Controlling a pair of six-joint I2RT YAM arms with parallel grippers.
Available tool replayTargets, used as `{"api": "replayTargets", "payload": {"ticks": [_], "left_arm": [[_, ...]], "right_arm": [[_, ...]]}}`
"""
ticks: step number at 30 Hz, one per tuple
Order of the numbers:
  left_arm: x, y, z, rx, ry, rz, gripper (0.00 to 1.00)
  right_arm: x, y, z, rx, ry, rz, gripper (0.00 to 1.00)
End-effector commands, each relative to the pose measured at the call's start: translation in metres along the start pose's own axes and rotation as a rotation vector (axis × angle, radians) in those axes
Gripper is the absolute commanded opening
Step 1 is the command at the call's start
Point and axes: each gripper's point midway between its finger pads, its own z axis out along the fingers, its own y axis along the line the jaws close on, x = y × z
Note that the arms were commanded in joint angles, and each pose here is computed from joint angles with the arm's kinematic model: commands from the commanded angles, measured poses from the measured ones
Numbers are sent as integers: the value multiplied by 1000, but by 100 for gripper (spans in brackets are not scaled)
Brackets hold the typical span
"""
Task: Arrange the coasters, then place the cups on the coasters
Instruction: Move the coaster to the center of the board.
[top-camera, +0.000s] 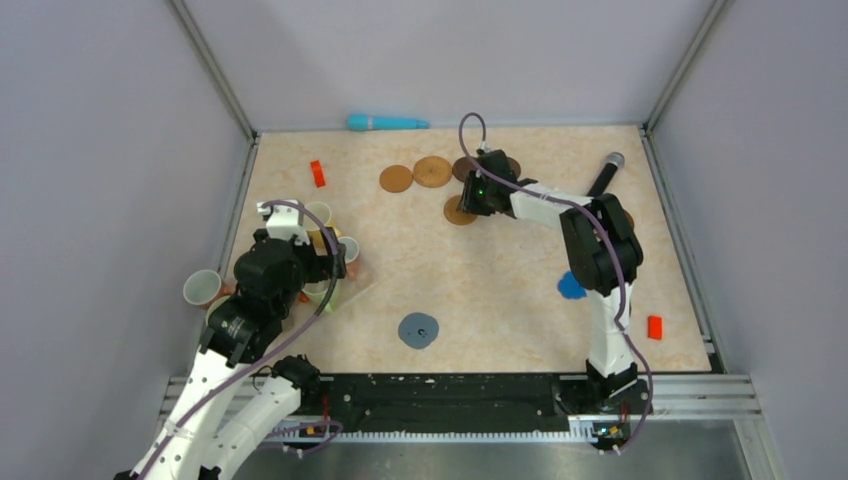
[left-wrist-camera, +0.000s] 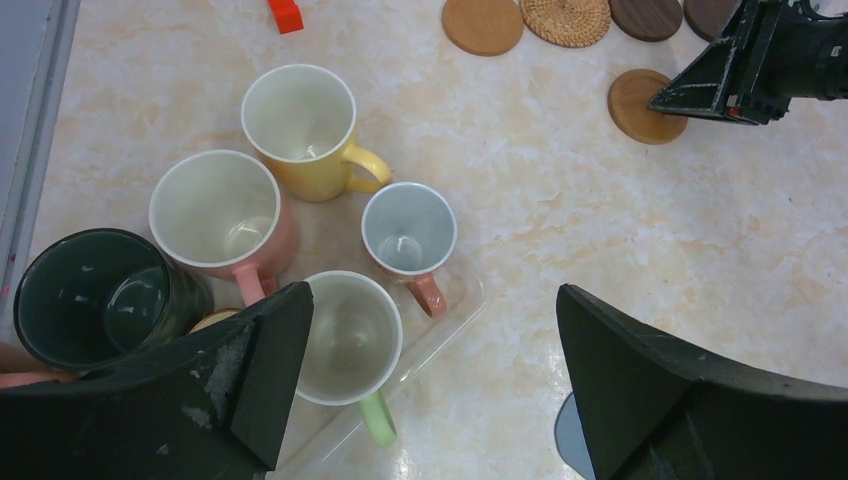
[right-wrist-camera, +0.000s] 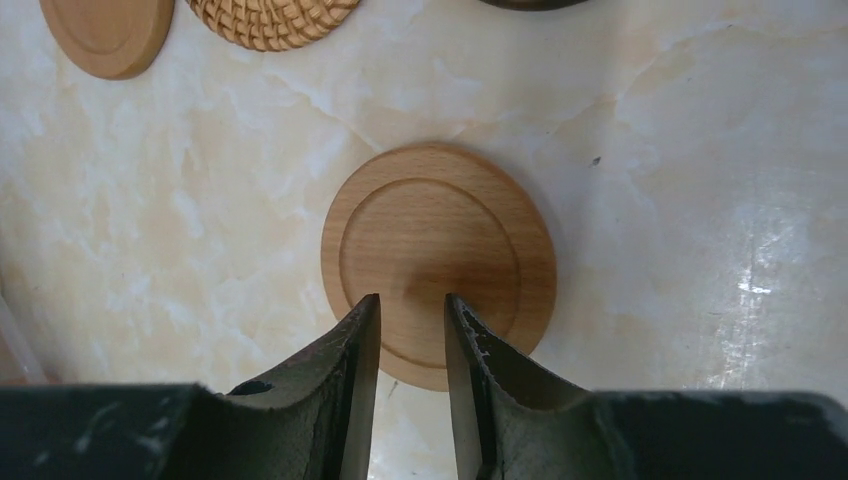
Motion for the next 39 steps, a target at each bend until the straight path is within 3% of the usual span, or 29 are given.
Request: {"api": "replayTargets", "payload": {"ticks": [1,10,22,28,34,39], "left_arm": [[-8,-2,1,8,-39,-16,97],[-8,-2,1,4,-37,-15,97],[-6,-1,3,1,-30,-11,97],[-6,-1,4,-3,-29,-10,97],[-6,-1,4,-3,-26,-10,97],[-6,-1,3,-4,-29,-11,97]], "right_arm": [[-3,-27,4,128,-22,-23,29],[-19,-77,-8,284,-66,22,27],[-41,-93,-5,256,-105,27,27],[-53,-81,-7,207,-109,7,27],[-70,-46,-40,95,-130,-22,32],[-43,-5,-67,-22,-88,-62,34]]}}
